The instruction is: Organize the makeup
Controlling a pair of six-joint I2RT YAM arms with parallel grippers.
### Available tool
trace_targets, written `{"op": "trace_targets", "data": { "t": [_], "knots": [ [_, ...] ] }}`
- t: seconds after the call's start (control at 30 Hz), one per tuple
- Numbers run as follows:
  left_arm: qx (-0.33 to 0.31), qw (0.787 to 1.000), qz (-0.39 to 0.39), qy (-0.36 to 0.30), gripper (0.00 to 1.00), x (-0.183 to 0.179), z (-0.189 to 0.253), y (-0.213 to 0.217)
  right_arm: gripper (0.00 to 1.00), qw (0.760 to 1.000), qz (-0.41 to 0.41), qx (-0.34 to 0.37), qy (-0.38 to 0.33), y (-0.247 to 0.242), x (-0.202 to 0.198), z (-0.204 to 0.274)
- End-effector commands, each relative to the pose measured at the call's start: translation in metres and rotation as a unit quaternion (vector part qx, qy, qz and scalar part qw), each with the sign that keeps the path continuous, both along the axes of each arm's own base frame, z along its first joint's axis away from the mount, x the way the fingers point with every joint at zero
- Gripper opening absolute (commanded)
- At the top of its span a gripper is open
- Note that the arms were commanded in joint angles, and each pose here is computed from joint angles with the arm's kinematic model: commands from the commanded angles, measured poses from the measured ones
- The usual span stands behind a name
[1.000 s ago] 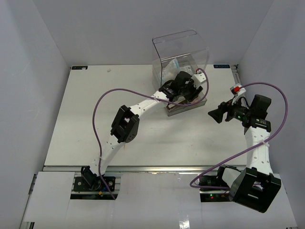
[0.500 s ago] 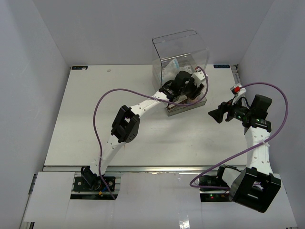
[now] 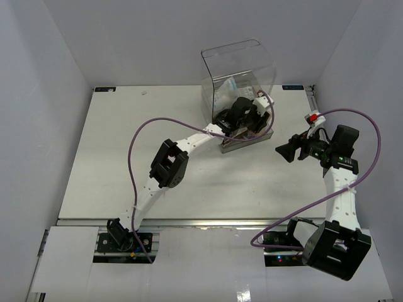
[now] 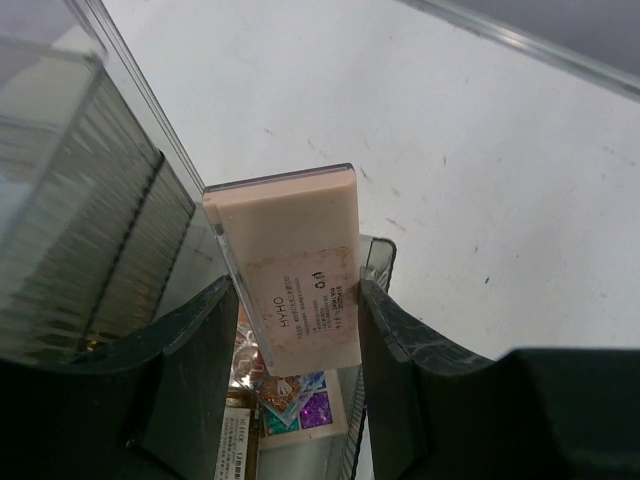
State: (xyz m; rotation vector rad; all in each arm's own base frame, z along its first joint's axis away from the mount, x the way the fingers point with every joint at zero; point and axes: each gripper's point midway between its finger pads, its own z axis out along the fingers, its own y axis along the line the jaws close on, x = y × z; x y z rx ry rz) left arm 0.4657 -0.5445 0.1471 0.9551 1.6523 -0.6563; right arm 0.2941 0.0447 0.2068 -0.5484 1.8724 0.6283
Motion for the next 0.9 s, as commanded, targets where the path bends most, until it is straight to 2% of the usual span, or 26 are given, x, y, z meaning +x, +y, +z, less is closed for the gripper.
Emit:
{"op": "trace_targets", "data": {
  "t": [0.0, 0.37, 0.73, 0.8, 0.87],
  "knots": [
    [-0.014, 1.0, -0.011, 0.004, 0.22, -0.003, 0.006, -0.003, 0.82, 1.0, 0.005, 0.002, -0.022, 0.0, 0.001, 0.01],
    [0.013, 1.0, -0.007, 0.011, 0.22, -0.003, -0.008, 0.012, 0.82, 1.0, 0.004, 0.002, -0.021, 0.0, 0.002, 0.01],
    [0.051, 0.998, 0.033, 0.0, 0.23, 0.013, -0.017, 0.038, 0.82, 1.0, 0.004, 0.002, -0.021, 0.0, 0.002, 0.009],
    [0.055, 0.998, 0.036, -0.003, 0.26, 0.015, -0.016, 0.04, 0.82, 1.0, 0.005, 0.002, -0.022, 0.0, 0.002, 0.01],
    [0.057, 0.998, 0.04, -0.005, 0.38, 0.016, -0.015, 0.042, 0.82, 1.0, 0.005, 0.003, -0.021, 0.0, 0.002, 0.009]
  ]
}}
